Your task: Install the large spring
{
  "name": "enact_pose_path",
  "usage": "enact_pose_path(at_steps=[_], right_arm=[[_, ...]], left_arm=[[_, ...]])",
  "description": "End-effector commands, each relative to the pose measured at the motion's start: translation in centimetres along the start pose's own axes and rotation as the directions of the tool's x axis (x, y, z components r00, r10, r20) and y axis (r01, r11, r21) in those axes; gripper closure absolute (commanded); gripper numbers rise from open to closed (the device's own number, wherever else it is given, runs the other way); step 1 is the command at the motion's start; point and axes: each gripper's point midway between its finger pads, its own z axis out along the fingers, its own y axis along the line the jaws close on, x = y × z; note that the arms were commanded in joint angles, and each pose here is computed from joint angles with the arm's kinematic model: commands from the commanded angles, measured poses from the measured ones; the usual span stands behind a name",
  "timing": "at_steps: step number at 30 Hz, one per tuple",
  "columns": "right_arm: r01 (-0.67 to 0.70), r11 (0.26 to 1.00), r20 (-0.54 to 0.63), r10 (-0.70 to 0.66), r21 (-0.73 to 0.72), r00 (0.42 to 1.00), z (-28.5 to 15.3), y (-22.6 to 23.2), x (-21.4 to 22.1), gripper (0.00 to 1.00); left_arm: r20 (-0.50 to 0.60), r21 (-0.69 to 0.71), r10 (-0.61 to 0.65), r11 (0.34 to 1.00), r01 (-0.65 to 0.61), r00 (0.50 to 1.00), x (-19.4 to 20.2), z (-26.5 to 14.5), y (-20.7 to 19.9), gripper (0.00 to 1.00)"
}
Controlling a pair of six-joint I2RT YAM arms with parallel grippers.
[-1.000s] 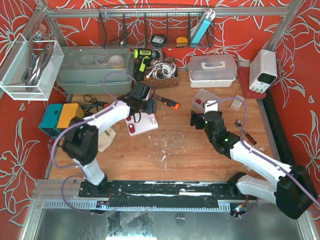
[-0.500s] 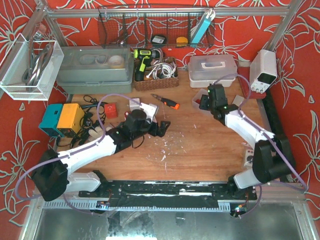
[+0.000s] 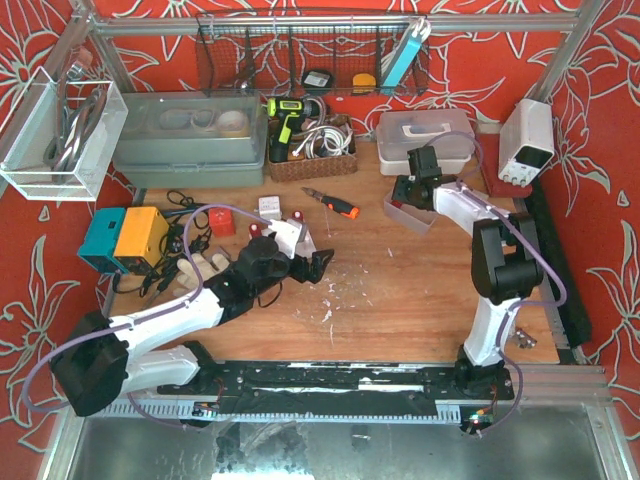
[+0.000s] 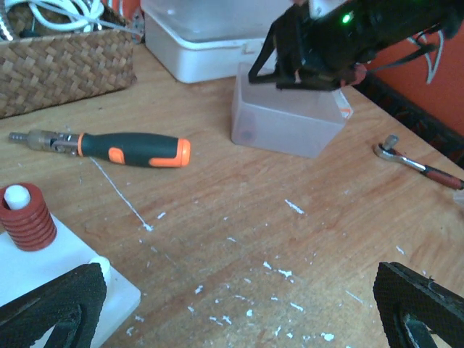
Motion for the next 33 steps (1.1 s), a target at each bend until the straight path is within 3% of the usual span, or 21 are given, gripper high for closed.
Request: enact_pose_path(at_steps=[1,12,22,26,30,33], right_arm=[[-0.052,0.998,-0.079,0.051,-0.019,0.996,1.8,0.2,1.3,0.48],[-0.088,0.996,-0.129,0.085,-0.020,0.988,4.8,-0.1,3.1,0.52],[0.014,0.986,-0.277,0.034,0.168,0.960,6.4,-4.4,7.1,0.49],[0.024,0.979,-0.260,0.030,0.202,0.965,5.7,-5.1,6.5,0.52],[0.019,0.990,-0.269,0.019,0.139,0.963,5.5,-3.7,5.4,0.52],[0.011,0.992,-0.243,0.019,0.124,0.970,4.5,-2.7,3.3,0.48]], left_arm=[[0.050,-0.005,0.015,1.000,-0.014,0.999,-1.0,-0.2,-0.2,0.00],[0.077,-0.004,0.017,1.000,-0.017,0.997,-1.6,-1.0,-0.3,0.00],[0.079,-0.013,0.020,1.000,-0.019,0.997,-1.8,-1.1,-0.2,0.00],[0.084,-0.020,0.024,1.000,-0.022,0.996,-1.9,-1.2,-0.2,0.00],[0.085,-0.022,0.027,0.999,-0.025,0.996,-2.0,-1.3,-0.2,0.00],[0.086,-0.024,0.028,0.999,-0.026,0.996,-2.0,-1.3,-0.2,0.00]])
